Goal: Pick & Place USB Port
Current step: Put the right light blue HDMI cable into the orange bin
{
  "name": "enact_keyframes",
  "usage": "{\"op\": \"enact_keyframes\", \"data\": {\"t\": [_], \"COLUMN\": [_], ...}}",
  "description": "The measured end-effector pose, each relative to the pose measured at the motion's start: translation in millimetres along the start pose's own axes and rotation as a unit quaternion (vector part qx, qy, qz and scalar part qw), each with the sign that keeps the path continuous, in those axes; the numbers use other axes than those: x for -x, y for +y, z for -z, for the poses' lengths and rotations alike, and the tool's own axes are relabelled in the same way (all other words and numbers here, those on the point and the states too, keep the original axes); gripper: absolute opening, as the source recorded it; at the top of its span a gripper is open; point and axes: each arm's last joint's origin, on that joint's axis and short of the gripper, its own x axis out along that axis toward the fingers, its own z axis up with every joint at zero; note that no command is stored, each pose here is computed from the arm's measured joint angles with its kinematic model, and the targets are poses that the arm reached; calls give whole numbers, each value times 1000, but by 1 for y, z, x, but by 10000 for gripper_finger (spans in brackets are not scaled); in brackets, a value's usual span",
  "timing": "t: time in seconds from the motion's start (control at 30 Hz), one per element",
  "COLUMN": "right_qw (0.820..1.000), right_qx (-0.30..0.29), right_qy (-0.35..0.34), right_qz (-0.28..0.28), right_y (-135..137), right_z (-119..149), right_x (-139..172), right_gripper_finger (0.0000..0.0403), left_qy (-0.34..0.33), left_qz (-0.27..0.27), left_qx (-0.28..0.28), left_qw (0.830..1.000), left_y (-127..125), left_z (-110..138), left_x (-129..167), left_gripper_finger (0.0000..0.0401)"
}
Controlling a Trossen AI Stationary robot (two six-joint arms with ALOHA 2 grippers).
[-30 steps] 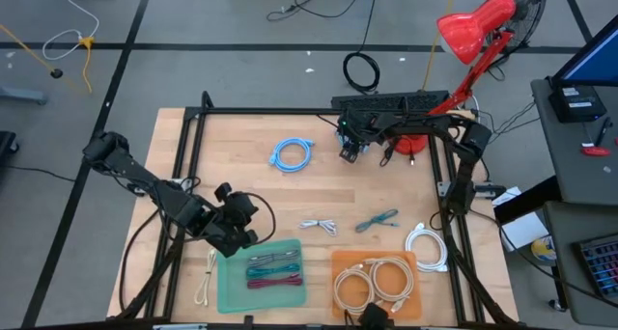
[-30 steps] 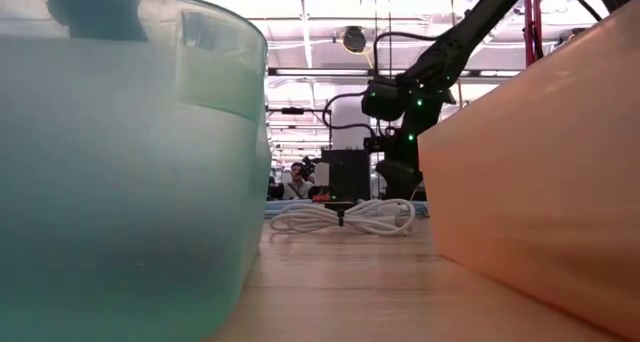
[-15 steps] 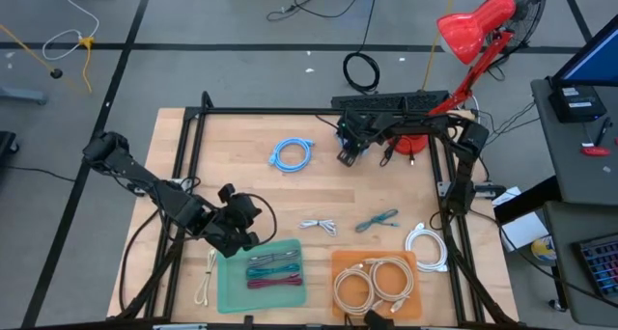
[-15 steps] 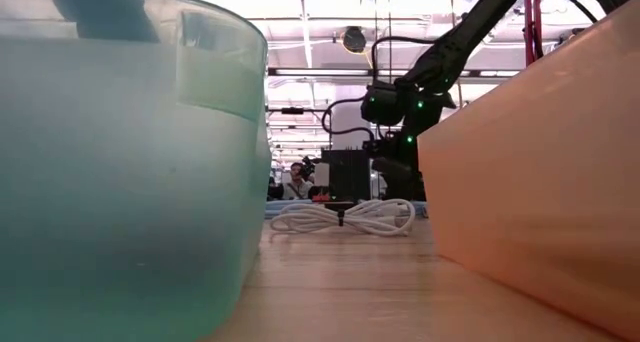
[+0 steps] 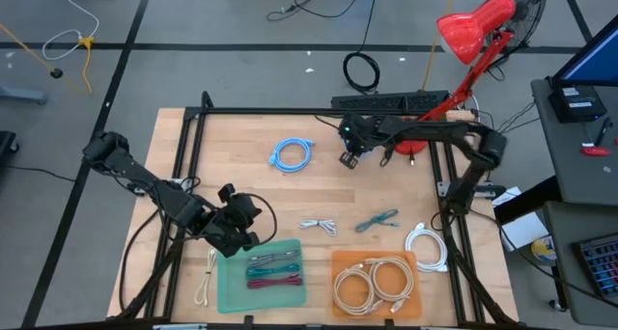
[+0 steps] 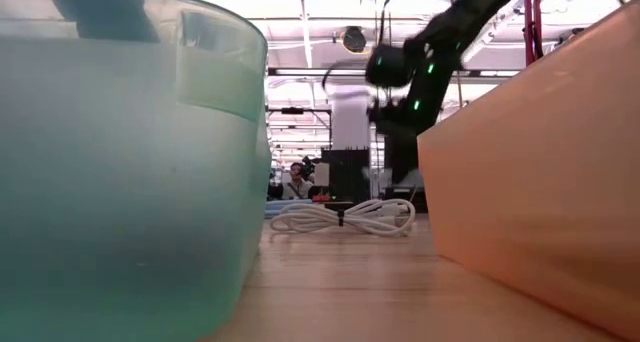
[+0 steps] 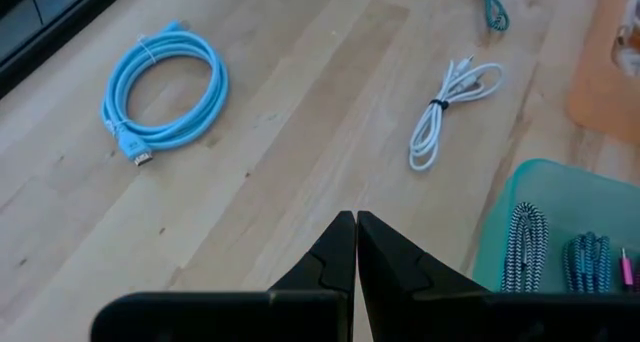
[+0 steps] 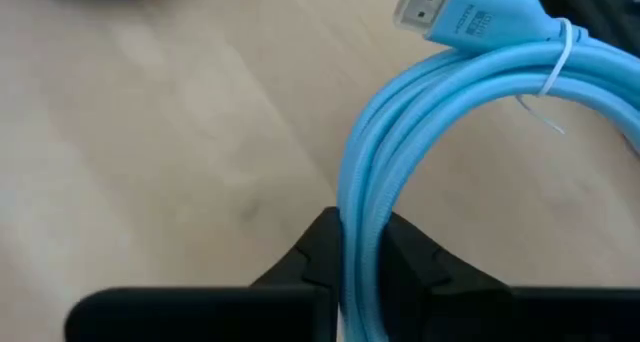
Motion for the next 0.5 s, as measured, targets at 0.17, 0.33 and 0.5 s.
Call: {"op": "enact_keyframes", "data": {"t": [0.17,0.33,0.5], "right_qw": [997,994,990], "right_qx": [-17,-38,-65], "right_qy": [-54,-46,-4], "right_qz": [-44,-95,-123], "right_y": [30,69,107], "right_z": [11,50,103], "right_x": [69,129,170], "right_gripper_finger": [29,29,29], "left_qy": [1,1,1], "left_qz": [1,3,7], "left_qx": [0,-2,-6], "left_qw": [1000,1000,1000], "left_y": [0,-1,-2], "left_z": [0,1,2], "left_x": [0,1,3], "left_gripper_finger": [19,19,19]}}
